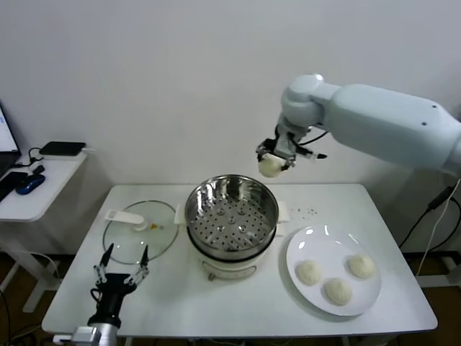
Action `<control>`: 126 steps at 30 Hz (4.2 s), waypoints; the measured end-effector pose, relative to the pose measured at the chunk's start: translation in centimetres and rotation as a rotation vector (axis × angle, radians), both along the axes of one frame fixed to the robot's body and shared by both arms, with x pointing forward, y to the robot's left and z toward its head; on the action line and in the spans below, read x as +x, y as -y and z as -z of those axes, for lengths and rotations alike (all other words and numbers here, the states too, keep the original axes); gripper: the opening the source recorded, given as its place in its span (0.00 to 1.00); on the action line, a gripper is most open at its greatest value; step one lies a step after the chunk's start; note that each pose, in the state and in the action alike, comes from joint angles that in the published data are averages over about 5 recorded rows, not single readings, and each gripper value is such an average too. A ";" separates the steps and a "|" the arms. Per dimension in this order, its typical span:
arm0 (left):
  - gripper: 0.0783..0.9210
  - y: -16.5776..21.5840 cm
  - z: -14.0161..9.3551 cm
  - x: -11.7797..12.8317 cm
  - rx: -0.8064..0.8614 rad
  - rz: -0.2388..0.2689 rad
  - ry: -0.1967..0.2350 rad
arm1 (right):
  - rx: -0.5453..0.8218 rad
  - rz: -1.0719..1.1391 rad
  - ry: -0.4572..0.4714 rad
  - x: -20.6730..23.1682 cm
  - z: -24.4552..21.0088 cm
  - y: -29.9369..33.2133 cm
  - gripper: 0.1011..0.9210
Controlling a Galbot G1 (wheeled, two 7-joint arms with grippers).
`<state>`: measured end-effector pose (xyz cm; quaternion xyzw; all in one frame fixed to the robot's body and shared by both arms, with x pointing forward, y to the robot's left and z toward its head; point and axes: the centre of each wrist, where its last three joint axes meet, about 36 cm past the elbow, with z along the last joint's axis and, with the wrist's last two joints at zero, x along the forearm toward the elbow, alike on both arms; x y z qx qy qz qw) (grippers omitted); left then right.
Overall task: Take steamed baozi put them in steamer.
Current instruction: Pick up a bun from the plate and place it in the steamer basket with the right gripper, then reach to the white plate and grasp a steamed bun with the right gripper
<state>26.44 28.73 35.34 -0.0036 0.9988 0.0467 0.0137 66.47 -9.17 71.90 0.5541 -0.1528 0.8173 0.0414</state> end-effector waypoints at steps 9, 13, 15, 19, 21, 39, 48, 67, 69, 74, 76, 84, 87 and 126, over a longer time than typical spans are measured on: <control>0.88 0.0 0.0 -0.1 0.003 0.000 -0.003 | -0.019 -0.068 -0.029 0.6 4.1 -4.7 0.75; 0.88 -0.1 0.2 -0.2 0.003 -0.002 -0.007 | -0.026 -0.082 -0.038 0.6 5.7 -5.6 0.75; 0.88 -0.1 0.3 -0.3 0.002 -0.004 -0.009 | -0.031 -0.086 -0.040 0.7 6.4 -5.9 0.75; 0.88 0.0 0.5 -0.5 -0.001 -0.005 -0.013 | -0.043 -0.093 -0.042 0.8 7.8 -6.3 0.75; 0.88 0.0 0.5 -0.6 -0.002 -0.004 -0.014 | -0.048 -0.097 -0.042 0.9 8.4 -6.6 0.75; 0.88 0.1 0.5 -0.7 -0.007 -0.009 -0.017 | -0.086 -0.111 -0.038 1.7 11.7 -7.9 0.76; 0.88 0.1 0.7 -0.7 -0.008 -0.010 -0.022 | -0.091 -0.118 -0.046 1.7 12.7 -8.1 0.86; 0.88 0.2 0.7 -0.8 -0.014 -0.009 -0.024 | -0.044 -0.045 -0.091 1.0 5.0 -4.0 0.88; 0.88 0.3 0.7 -0.7 -0.015 -0.007 -0.023 | -0.031 -0.001 -0.103 0.7 3.4 -2.3 0.88; 0.88 0.5 0.5 -0.5 -0.015 0.000 -0.020 | 0.036 0.176 -0.156 -0.1 0.4 2.9 0.88; 0.88 0.5 0.4 -0.5 -0.014 0.005 -0.019 | 0.078 0.269 -0.184 -0.6 -0.4 5.3 0.88; 0.88 0.9 0.2 -0.5 -0.012 0.020 -0.018 | 0.215 0.662 -0.293 -2.7 -0.1 15.2 0.88; 0.88 1.0 0.2 -0.7 -0.011 0.022 -0.017 | 0.245 0.783 -0.324 -3.6 1.1 18.3 0.88; 0.88 0.6 -0.3 -1.4 0.008 0.040 -0.019 | 0.249 1.090 -0.515 -8.5 21.2 22.0 0.88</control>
